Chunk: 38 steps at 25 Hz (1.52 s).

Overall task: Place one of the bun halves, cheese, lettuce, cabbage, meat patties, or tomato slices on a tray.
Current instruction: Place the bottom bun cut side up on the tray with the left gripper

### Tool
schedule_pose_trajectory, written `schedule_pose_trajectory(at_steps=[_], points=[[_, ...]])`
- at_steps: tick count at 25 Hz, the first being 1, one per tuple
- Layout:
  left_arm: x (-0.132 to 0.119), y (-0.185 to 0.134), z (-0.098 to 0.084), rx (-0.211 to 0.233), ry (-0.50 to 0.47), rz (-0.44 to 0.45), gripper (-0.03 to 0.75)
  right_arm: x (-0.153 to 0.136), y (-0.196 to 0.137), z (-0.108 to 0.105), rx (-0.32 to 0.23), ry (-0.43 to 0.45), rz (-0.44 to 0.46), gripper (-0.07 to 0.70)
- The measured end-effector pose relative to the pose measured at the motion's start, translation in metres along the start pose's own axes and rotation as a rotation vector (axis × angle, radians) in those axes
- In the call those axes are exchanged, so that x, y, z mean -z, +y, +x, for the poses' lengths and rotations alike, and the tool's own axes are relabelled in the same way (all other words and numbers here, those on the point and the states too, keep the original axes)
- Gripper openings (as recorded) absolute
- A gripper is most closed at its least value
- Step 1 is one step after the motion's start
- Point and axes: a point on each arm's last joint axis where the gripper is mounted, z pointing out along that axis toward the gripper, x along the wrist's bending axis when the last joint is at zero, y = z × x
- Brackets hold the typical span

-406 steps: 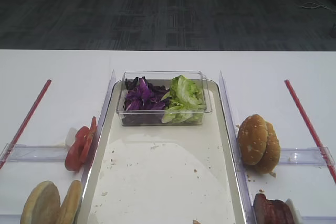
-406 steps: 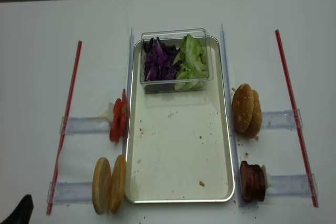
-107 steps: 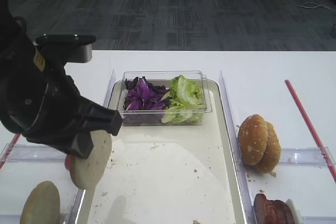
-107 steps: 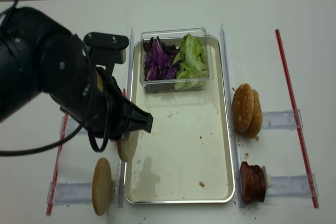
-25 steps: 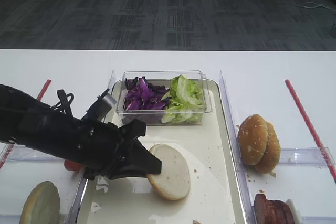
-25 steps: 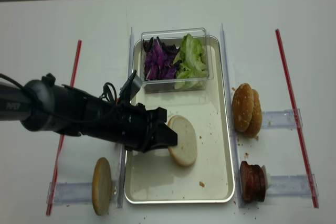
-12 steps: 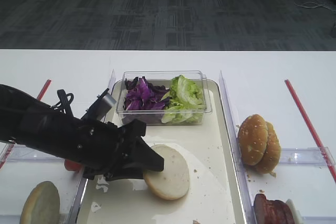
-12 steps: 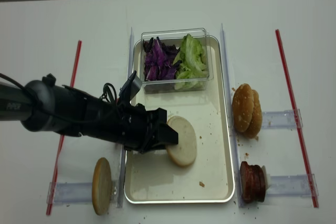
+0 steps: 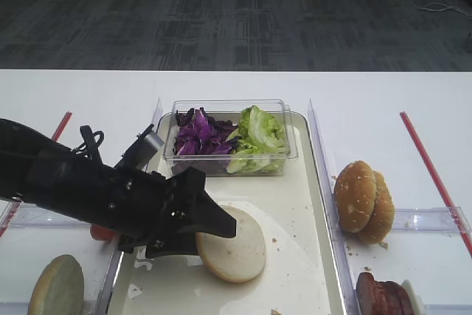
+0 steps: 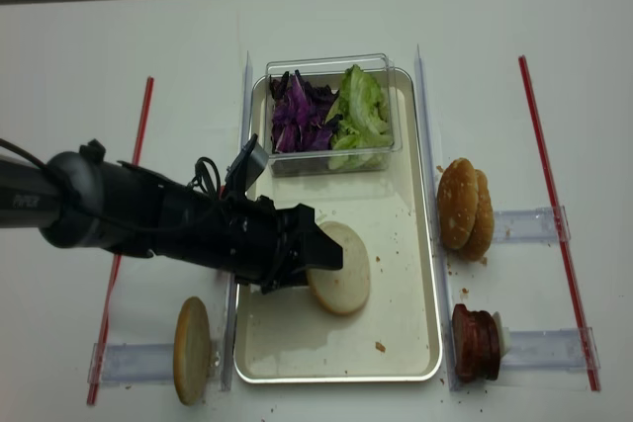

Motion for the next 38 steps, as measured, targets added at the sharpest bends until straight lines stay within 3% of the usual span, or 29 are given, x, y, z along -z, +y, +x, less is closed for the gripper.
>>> schedule_pose_trajectory(at_steps=[11,21,38], points=[[0.0,-0.004,0.002,0.005,0.026,0.04,0.424,0.0,0.0,0.0,0.0,0.0,0.0,0.657],[0.015,-0.008,-0.005,-0.041,0.136,0.051,0.424,0.0,0.0,0.0,-0.002,0.0,0.0,0.657],[0.036,-0.015,-0.025,-0.101,0.193,0.05,0.424,0.0,0.0,0.0,-0.004,0.0,0.002,0.657]])
